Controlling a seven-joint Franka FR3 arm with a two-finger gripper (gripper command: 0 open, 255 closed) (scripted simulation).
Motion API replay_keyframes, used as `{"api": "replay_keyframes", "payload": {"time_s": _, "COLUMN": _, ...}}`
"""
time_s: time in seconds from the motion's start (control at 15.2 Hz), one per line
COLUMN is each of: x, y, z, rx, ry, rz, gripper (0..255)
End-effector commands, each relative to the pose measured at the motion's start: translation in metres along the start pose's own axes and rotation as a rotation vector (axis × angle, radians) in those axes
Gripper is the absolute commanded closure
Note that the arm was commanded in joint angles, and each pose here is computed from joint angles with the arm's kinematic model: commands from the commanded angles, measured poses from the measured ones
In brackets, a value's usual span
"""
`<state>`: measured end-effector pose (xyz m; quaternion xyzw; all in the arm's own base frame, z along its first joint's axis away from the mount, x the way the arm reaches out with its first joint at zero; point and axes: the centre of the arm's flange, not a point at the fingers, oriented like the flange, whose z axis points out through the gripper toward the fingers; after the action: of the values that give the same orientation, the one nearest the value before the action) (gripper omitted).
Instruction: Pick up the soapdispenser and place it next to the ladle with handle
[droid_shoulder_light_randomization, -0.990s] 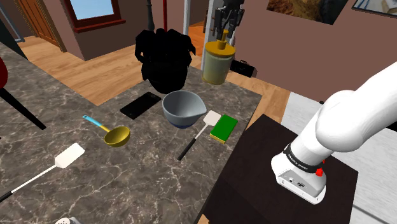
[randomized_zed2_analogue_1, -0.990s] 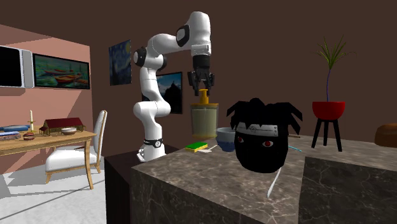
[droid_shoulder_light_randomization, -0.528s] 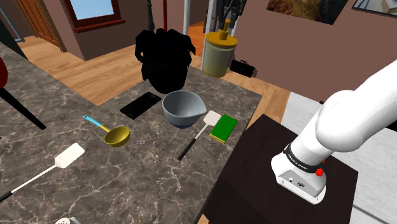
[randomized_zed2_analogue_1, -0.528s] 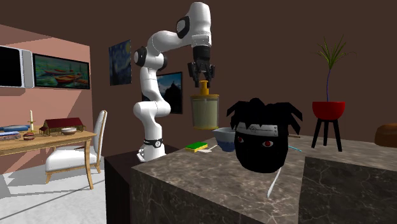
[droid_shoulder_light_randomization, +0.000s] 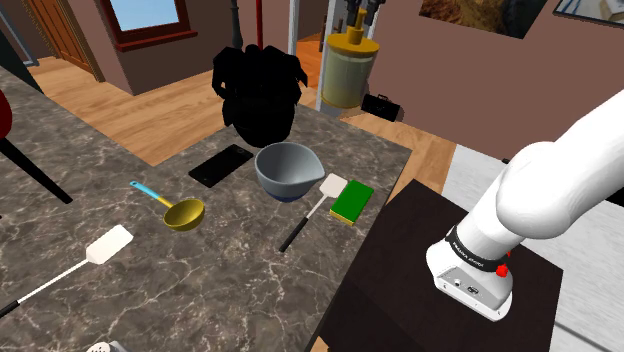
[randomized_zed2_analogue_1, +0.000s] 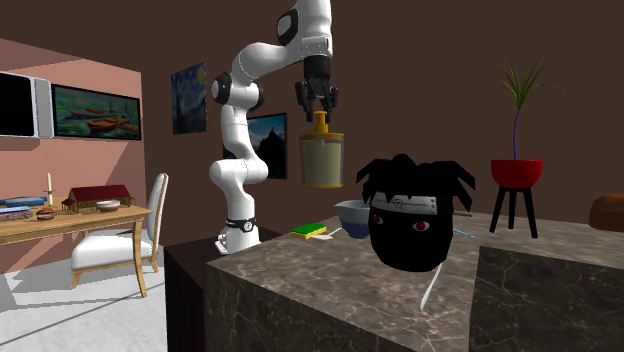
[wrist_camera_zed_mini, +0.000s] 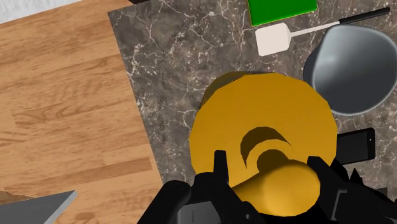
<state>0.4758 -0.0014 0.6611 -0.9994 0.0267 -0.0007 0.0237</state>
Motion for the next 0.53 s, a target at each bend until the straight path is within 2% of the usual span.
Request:
{"api": "replay_keyframes", "payload": {"time_s": 0.0, "x": -0.001, "y": 0.000, "z": -0.011, "rx": 0.000, "ry": 0.000, "rz": 0.000, "gripper": 255}}
{"api": "replay_keyframes", "payload": {"time_s": 0.46, "x": -0.001, "y": -0.002, "z": -0.048, "rx": 0.000, "ry": 0.000, "rz": 0.000, "gripper": 255}}
